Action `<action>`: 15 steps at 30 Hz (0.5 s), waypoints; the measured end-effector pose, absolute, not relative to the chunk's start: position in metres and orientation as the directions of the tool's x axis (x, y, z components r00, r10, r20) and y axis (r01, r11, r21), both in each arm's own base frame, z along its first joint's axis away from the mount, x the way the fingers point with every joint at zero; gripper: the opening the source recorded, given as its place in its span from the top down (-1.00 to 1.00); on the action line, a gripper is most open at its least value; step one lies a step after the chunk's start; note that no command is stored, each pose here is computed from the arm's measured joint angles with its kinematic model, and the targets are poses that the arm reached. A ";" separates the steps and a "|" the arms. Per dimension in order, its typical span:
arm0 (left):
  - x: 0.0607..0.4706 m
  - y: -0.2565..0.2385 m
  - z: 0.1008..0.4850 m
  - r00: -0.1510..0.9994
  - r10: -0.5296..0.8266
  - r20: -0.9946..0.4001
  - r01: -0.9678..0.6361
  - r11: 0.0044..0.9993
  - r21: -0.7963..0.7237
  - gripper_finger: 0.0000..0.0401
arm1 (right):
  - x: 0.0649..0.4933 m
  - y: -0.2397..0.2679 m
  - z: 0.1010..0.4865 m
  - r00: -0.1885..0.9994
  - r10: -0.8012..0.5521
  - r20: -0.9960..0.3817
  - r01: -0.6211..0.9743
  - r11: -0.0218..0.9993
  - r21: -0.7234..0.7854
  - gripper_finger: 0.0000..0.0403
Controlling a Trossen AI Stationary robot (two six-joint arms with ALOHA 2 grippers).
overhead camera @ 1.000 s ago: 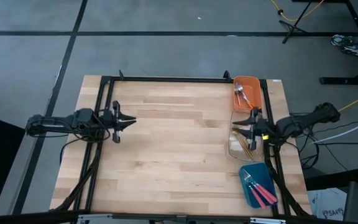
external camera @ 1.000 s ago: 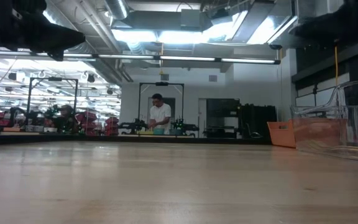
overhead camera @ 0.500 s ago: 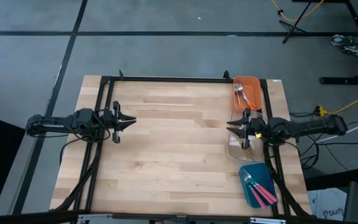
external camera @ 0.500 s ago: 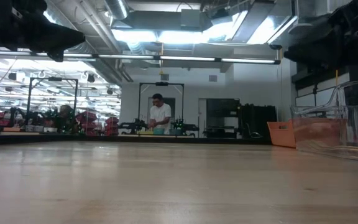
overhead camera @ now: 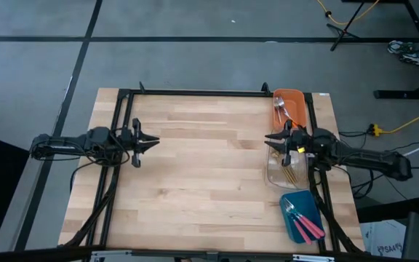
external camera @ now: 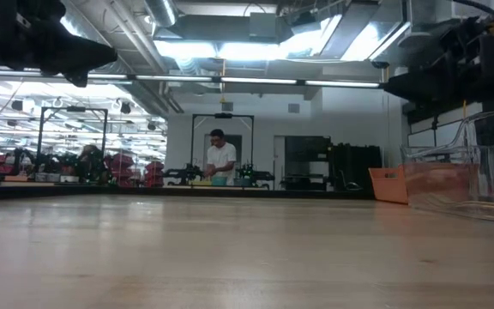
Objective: Sort silverware by color (type)
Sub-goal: Return to Home Position
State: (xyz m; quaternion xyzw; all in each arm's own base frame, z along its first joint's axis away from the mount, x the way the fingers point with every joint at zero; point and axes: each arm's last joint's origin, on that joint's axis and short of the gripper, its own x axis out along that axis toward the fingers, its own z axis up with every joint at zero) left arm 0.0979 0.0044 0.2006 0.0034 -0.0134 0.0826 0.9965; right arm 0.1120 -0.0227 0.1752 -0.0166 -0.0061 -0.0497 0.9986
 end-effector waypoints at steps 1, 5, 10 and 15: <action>0.098 0.004 0.200 0.986 0.165 0.019 -0.165 0.986 0.006 0.77 | 0.112 -0.023 0.175 0.995 -0.096 0.010 0.096 0.995 -0.032 0.51; 0.098 0.004 0.197 0.986 0.164 -0.014 -0.164 0.986 0.013 0.77 | 0.111 -0.026 0.171 0.995 -0.098 -0.027 0.097 0.995 -0.026 0.51; 0.098 0.004 0.196 0.986 0.165 -0.019 -0.164 0.986 0.020 0.77 | 0.111 -0.026 0.170 0.994 -0.096 -0.043 0.095 0.995 -0.027 0.51; 0.098 0.004 0.194 0.986 0.164 -0.021 -0.163 0.986 0.040 0.77 | 0.111 -0.026 0.168 0.993 -0.102 -0.060 0.100 0.995 -0.027 0.51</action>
